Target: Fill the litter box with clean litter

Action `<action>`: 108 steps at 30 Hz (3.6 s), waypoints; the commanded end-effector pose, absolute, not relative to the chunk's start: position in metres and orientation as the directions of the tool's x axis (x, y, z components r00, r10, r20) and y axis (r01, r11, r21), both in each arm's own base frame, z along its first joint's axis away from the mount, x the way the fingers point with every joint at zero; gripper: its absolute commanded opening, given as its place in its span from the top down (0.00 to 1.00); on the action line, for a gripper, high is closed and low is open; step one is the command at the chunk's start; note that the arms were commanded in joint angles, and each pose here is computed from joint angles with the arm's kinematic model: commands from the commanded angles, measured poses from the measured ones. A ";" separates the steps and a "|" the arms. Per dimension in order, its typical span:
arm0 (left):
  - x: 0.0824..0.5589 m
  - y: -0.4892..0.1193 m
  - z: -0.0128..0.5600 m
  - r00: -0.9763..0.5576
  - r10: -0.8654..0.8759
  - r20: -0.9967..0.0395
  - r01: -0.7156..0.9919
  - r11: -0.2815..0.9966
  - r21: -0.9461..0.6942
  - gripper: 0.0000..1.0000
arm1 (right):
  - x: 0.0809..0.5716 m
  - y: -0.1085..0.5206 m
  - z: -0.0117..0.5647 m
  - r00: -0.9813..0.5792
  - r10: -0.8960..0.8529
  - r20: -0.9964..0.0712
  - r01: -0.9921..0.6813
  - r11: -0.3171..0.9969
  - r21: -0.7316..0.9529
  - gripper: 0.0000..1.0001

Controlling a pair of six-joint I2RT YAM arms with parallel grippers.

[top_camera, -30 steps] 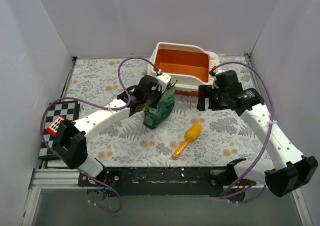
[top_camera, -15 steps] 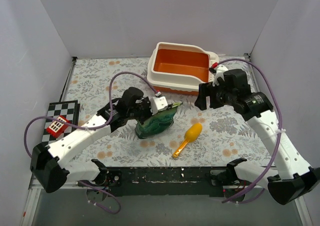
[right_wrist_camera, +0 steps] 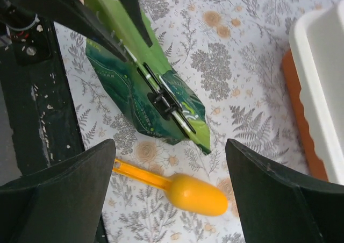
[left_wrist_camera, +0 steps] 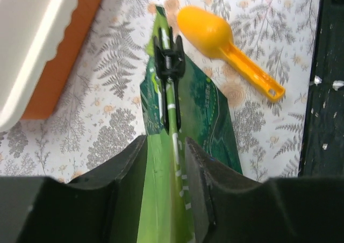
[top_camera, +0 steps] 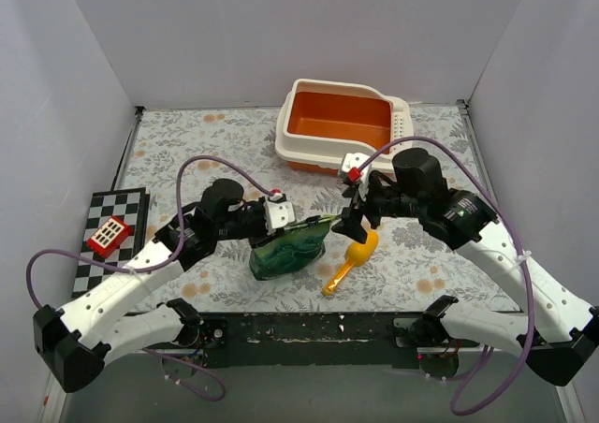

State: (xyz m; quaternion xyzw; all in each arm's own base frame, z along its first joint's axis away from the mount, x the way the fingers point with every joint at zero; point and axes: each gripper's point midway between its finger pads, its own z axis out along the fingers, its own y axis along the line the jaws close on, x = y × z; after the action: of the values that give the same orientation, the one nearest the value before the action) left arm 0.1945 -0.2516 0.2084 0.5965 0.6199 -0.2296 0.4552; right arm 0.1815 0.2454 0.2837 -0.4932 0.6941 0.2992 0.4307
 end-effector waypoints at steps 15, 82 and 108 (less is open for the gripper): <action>0.204 -0.219 0.319 -0.292 0.128 -0.948 0.719 0.682 -0.129 0.27 | 0.181 0.304 0.260 0.264 -0.514 -0.816 -0.957 -0.033 -0.288 0.09; 0.150 -0.149 0.216 -0.698 -0.649 -0.304 -0.378 0.694 -0.612 0.02 | 0.306 0.043 0.116 -0.775 0.196 -0.600 0.143 0.980 0.135 0.99; 0.191 -0.148 0.222 -0.479 -0.830 -0.287 -0.397 0.496 -0.772 0.02 | 0.307 0.051 0.103 -0.799 0.274 -0.535 0.200 0.961 0.193 0.47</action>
State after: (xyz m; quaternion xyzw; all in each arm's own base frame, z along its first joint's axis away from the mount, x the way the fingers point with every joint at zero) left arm 0.1797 -0.1414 0.2152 -0.3365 0.8263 -0.2975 0.3399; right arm 0.2979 0.0488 0.0883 0.1192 0.9543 0.0521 0.2690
